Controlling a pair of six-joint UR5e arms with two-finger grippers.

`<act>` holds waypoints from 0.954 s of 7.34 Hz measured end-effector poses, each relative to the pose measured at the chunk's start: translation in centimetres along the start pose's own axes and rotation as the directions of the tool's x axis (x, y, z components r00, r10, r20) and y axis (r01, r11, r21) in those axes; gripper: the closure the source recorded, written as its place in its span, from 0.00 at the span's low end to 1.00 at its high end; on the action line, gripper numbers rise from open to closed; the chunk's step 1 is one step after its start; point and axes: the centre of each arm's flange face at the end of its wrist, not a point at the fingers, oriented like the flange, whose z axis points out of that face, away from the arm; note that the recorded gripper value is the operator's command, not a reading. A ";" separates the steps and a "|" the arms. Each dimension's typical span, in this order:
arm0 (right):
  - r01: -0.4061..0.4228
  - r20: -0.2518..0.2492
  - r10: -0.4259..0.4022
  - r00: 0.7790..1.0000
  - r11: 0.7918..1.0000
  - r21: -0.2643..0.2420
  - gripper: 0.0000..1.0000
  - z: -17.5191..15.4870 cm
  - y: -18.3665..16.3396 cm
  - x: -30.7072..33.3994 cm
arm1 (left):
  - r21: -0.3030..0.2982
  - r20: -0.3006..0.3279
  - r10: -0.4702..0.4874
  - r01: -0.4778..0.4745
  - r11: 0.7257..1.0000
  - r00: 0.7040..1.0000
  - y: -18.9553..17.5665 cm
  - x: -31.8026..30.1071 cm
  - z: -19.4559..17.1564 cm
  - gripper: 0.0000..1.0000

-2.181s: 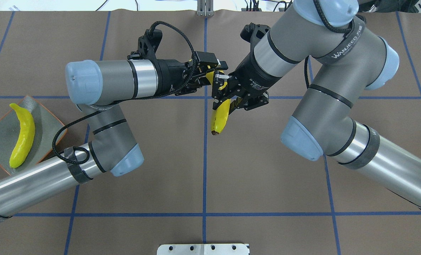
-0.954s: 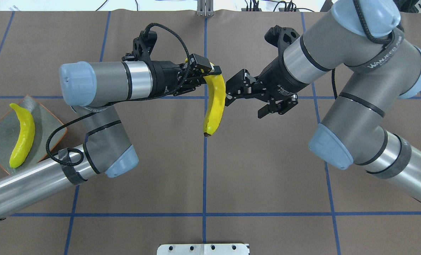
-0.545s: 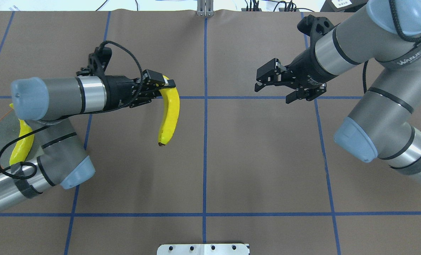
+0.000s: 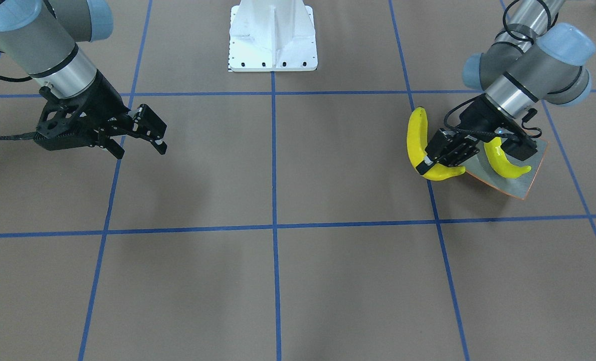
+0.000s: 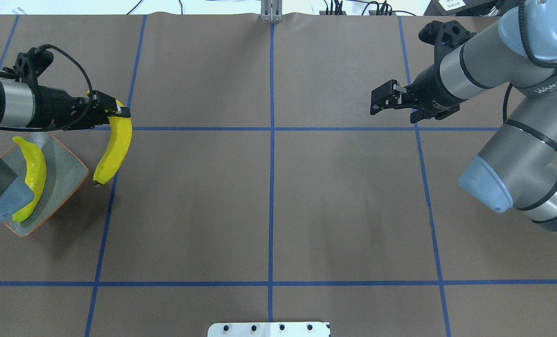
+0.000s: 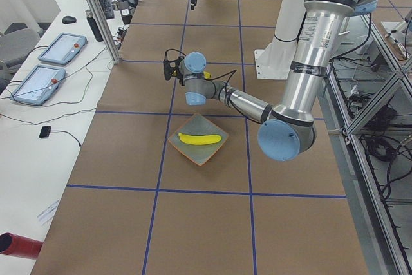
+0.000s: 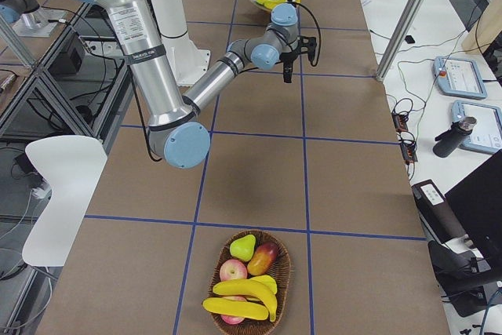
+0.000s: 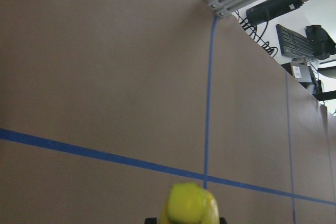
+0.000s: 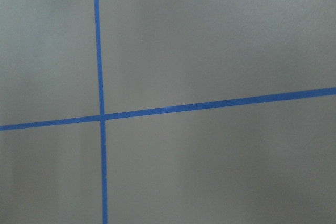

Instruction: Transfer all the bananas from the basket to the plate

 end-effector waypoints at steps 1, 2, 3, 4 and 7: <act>0.009 -0.025 -0.009 1.000 1.000 0.015 0.00 0.6 -0.3 0.9 | -0.015 0.062 0.027 -0.027 1.000 0.998 -0.5 -2.3 -0.8 1.00; 0.011 -0.046 -0.010 0.999 1.000 0.027 0.00 1.1 -0.6 1.5 | -0.028 0.121 0.047 -0.044 0.999 0.992 -0.9 -4.3 -1.5 1.00; 0.012 -0.058 -0.010 0.998 0.999 0.037 0.00 1.3 -0.9 1.8 | -0.039 0.173 0.062 -0.056 0.998 0.983 -0.7 -6.8 -2.2 1.00; 0.013 -0.066 -0.010 0.998 0.999 0.045 0.00 1.5 -1.0 2.0 | -0.047 0.213 0.063 -0.054 0.997 0.975 -0.4 -9.1 -2.8 1.00; 0.007 -0.095 -0.001 0.996 0.998 0.062 0.00 2.3 -1.5 2.7 | -0.035 0.315 0.027 -0.017 0.999 0.949 0.0 -12.1 -2.8 1.00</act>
